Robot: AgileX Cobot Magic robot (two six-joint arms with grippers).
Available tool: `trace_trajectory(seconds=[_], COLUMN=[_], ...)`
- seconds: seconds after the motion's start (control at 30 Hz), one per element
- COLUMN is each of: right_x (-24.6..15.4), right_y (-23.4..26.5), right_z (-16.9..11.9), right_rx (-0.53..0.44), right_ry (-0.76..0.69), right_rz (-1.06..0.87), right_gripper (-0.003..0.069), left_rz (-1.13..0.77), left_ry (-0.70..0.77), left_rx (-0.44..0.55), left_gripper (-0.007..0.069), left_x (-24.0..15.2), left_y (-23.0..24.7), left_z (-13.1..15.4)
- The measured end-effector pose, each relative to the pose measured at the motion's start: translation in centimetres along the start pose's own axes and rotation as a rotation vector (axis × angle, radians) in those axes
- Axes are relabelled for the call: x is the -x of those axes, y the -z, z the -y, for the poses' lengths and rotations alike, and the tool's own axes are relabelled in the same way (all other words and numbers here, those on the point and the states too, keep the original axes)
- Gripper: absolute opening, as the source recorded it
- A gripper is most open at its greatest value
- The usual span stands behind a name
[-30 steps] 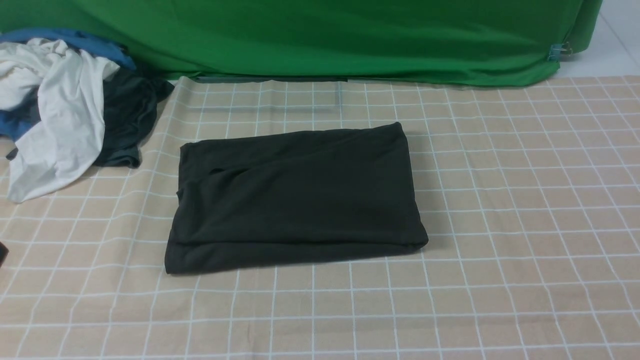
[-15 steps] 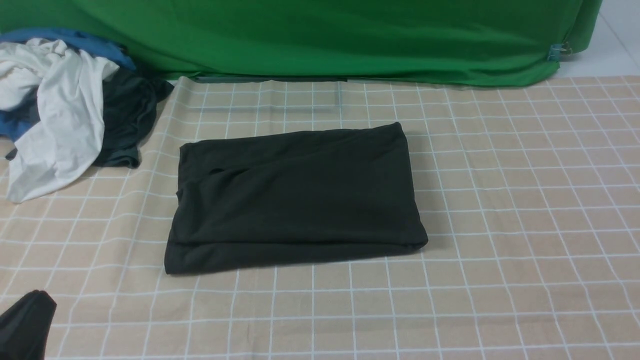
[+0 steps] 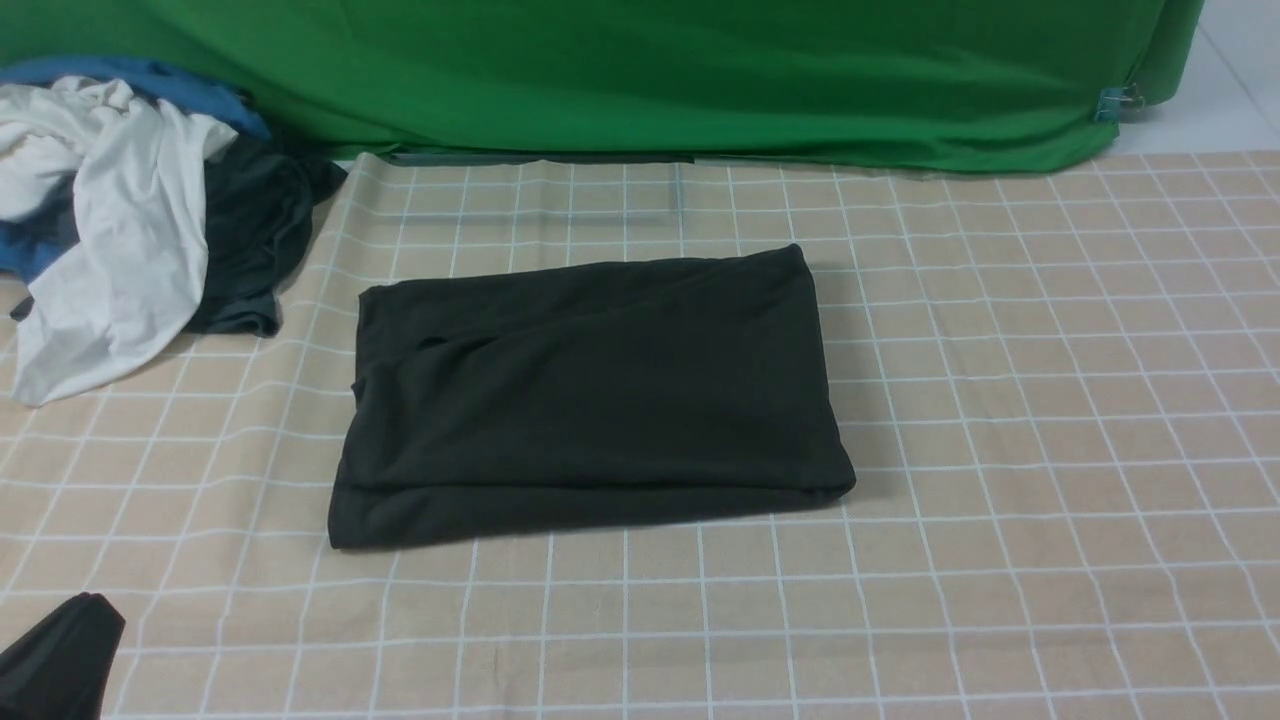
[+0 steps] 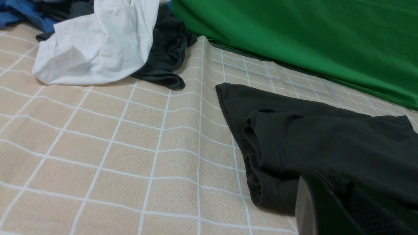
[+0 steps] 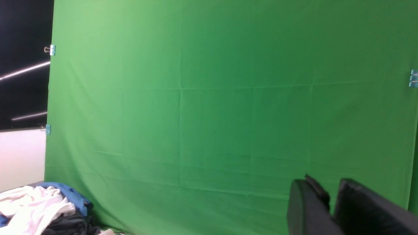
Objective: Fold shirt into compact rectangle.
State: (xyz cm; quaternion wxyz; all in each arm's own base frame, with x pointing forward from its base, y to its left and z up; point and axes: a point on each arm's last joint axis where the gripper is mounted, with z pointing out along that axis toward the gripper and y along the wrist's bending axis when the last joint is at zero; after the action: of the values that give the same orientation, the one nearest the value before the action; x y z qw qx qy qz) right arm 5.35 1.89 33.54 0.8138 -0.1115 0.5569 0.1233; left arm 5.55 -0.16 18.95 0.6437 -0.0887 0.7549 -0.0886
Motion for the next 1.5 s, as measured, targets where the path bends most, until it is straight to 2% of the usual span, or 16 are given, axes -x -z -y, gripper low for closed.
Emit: trace_trajectory(seconds=[0.7,1.03,1.4,1.5], right_x=[-0.7,-7.9,-12.8,-14.0], right_y=[0.0,1.2,2.9,3.7], right_z=[0.1,0.1,-0.1,-0.1], right_rx=[-0.027,-0.064,-0.062,-0.070], right_ry=[0.012,-0.004,-0.035,-0.040], right_rz=[-0.038,-0.261,-0.417,-0.549], right_gripper=[0.0218,0.0217,0.0226,0.0233], left_rz=[0.000,0.000,-0.001,-0.001], left_ry=[-0.005,-0.005,-0.007,-0.007], left_rx=[0.001,0.001,0.001,0.001], left_gripper=[0.0013,0.0013,0.0013,0.0013], left_x=[0.0,0.0,0.0,0.0], left_y=[0.0,0.0,0.0,0.0], left_z=[0.0,0.0,0.0,0.0])
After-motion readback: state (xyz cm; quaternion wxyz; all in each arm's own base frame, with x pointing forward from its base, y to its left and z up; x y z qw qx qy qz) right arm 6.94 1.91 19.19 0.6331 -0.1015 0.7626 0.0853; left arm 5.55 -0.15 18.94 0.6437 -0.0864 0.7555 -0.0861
